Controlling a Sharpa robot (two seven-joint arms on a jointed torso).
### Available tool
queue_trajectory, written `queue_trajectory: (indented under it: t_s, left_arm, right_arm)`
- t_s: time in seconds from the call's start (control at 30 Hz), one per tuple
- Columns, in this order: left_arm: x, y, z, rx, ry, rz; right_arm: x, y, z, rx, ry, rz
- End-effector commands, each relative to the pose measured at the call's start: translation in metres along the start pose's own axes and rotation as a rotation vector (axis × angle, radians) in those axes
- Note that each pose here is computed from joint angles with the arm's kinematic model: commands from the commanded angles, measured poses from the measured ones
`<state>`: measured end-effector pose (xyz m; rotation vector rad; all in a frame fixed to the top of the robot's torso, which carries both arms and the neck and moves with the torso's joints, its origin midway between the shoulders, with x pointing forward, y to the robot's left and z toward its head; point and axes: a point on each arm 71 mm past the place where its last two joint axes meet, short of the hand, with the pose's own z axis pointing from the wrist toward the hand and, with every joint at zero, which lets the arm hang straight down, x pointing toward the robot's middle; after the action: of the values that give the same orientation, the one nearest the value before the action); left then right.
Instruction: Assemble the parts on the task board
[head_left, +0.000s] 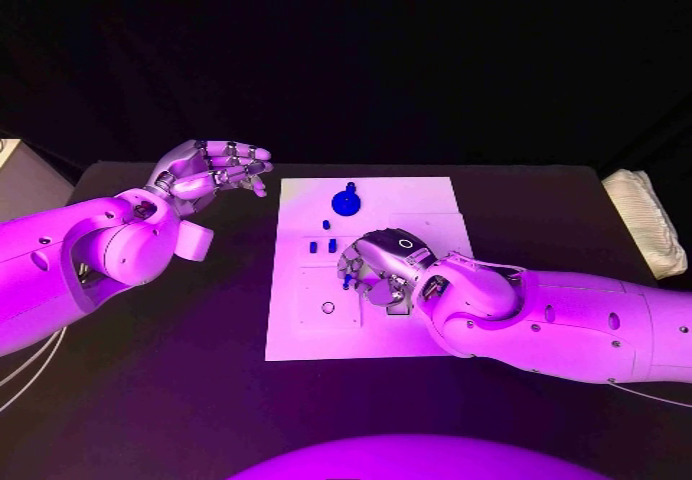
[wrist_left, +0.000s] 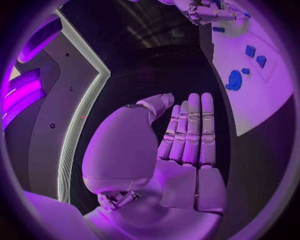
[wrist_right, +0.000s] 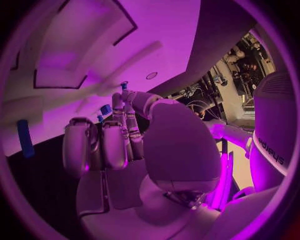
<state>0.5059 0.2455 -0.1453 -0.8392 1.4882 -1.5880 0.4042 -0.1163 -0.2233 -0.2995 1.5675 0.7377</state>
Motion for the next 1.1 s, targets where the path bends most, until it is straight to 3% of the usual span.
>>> queue_trajectory:
  t_s: [0.03,1.1]
  left_arm:
    - [0.0014,-0.0005,0.0003,0.002,0.014,-0.013]
    - [-0.0004,0.0006,-0.0013,-0.017,0.015,-0.036]
  right_arm:
    - [0.0018,0.0005,0.0005,-0.002,0.011,-0.021]
    - [0.0085,0.0029,0.0009,-0.022,0.059,-0.060]
